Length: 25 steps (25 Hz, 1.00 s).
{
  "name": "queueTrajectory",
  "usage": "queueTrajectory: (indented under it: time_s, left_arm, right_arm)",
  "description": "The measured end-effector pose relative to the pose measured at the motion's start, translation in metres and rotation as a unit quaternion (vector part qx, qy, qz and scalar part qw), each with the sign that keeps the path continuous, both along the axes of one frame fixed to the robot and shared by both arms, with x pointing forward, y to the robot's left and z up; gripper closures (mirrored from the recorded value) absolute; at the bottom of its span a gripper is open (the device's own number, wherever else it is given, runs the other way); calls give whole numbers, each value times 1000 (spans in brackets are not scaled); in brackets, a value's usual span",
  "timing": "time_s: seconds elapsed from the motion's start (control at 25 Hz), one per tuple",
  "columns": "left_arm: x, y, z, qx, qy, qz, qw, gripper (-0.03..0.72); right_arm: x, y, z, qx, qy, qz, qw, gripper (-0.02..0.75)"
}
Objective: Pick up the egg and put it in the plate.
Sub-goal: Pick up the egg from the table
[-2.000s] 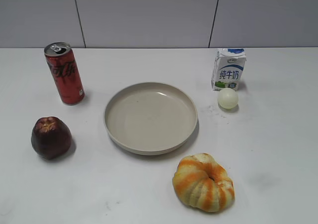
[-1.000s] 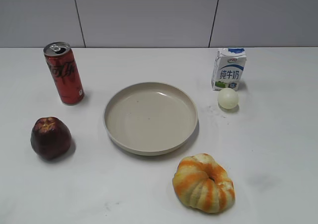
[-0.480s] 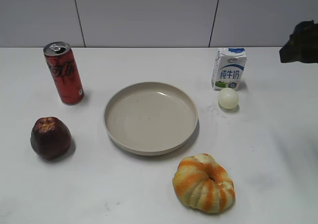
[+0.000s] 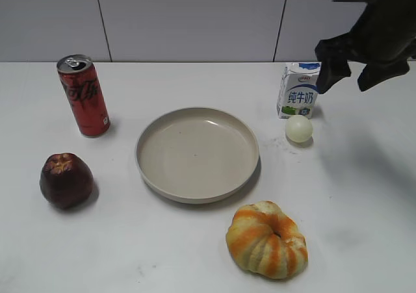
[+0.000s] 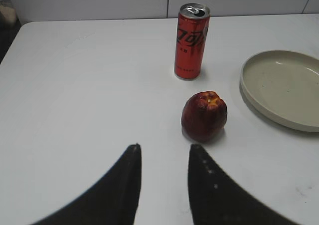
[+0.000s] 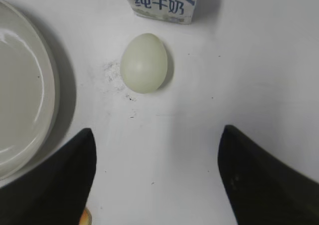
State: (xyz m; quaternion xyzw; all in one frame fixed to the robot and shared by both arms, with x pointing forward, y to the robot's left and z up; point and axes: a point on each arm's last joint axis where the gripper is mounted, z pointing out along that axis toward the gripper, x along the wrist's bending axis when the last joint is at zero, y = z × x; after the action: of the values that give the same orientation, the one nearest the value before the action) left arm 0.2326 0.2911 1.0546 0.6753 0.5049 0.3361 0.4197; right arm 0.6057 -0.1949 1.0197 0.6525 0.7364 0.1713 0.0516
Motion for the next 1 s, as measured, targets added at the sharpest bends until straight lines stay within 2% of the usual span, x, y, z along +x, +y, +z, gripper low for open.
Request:
queueTrajectory:
  time_s: [0.4, 0.6, 1.0]
  left_arm:
    - [0, 0, 0, 0, 0, 0, 1000, 449]
    - [0, 0, 0, 0, 0, 0, 1000, 449]
    - [0, 0, 0, 0, 0, 0, 1000, 449]
  right_arm:
    - [47, 16, -62, 7, 65, -6, 998, 164]
    - [55, 22, -76, 7, 70, 7, 998, 164]
    - [62, 41, -99, -75, 32, 52, 995, 164]
